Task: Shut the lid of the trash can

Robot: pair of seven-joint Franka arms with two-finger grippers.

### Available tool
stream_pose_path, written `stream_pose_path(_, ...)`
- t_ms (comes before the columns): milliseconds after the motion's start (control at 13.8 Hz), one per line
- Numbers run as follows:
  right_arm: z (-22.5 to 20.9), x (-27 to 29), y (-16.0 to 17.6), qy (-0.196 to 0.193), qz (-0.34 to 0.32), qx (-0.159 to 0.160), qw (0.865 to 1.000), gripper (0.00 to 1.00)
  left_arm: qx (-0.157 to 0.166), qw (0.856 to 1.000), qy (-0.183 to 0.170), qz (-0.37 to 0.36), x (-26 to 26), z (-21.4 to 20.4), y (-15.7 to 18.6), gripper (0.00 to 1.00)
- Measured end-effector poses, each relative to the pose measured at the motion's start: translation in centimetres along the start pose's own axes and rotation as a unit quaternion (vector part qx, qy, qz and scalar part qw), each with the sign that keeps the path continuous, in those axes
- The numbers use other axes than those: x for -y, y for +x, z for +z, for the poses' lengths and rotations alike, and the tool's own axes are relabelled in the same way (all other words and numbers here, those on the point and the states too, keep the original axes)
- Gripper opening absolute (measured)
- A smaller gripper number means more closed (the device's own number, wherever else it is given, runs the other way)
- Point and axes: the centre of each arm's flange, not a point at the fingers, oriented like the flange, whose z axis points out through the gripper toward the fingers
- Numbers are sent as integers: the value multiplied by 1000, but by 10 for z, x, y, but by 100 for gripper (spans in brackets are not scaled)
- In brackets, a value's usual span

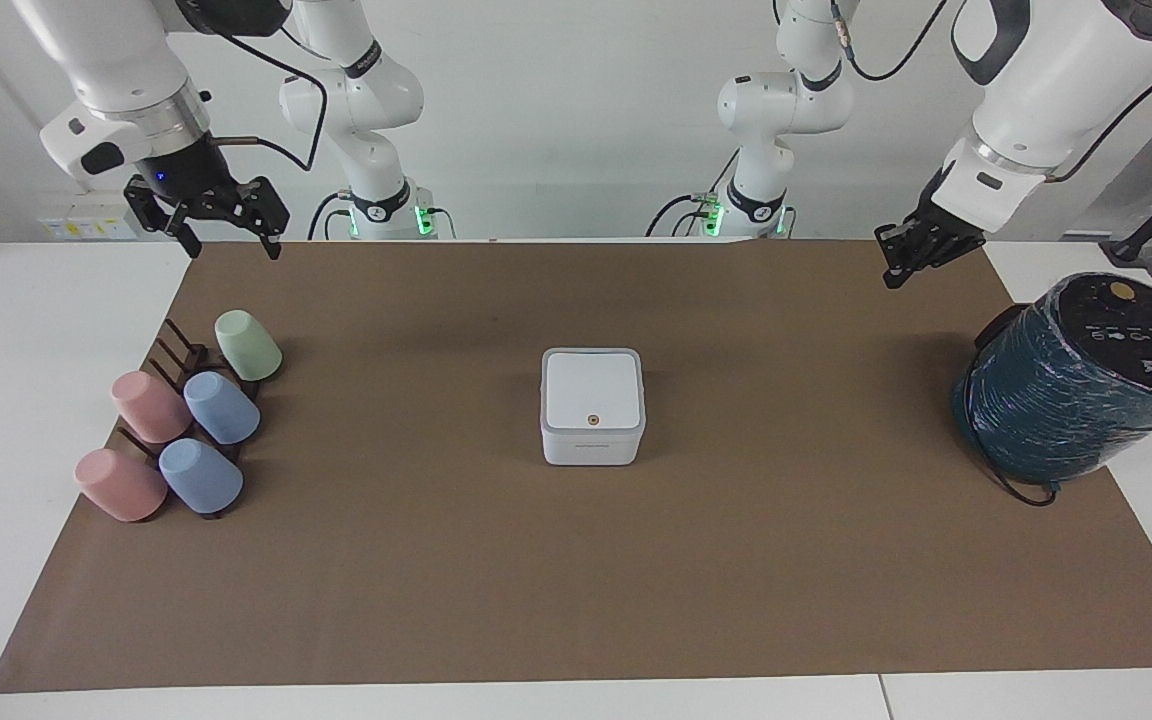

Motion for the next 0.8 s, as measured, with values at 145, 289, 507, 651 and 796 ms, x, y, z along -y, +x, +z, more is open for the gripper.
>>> stream_pose_path(145,0,0,0,0,0,0,1000,100,2,1000,1,3,-1,1,-4,1)
stream_pose_path(289,0,0,0,0,0,0,1000,100,4,1000,2,7,-5,4,-6,6)
stream_pose_path(507,0,0,0,0,0,0,1000,100,-4,1000,1,10,-9,5,-4,33)
stream_pose_path(651,0,0,0,0,0,0,1000,100,-12,1000,0,12,-9,4,-3,56)
stream_pose_path(796,0,0,0,0,0,0,1000,100,-17,1000,0,13,-9,3,-2,80)
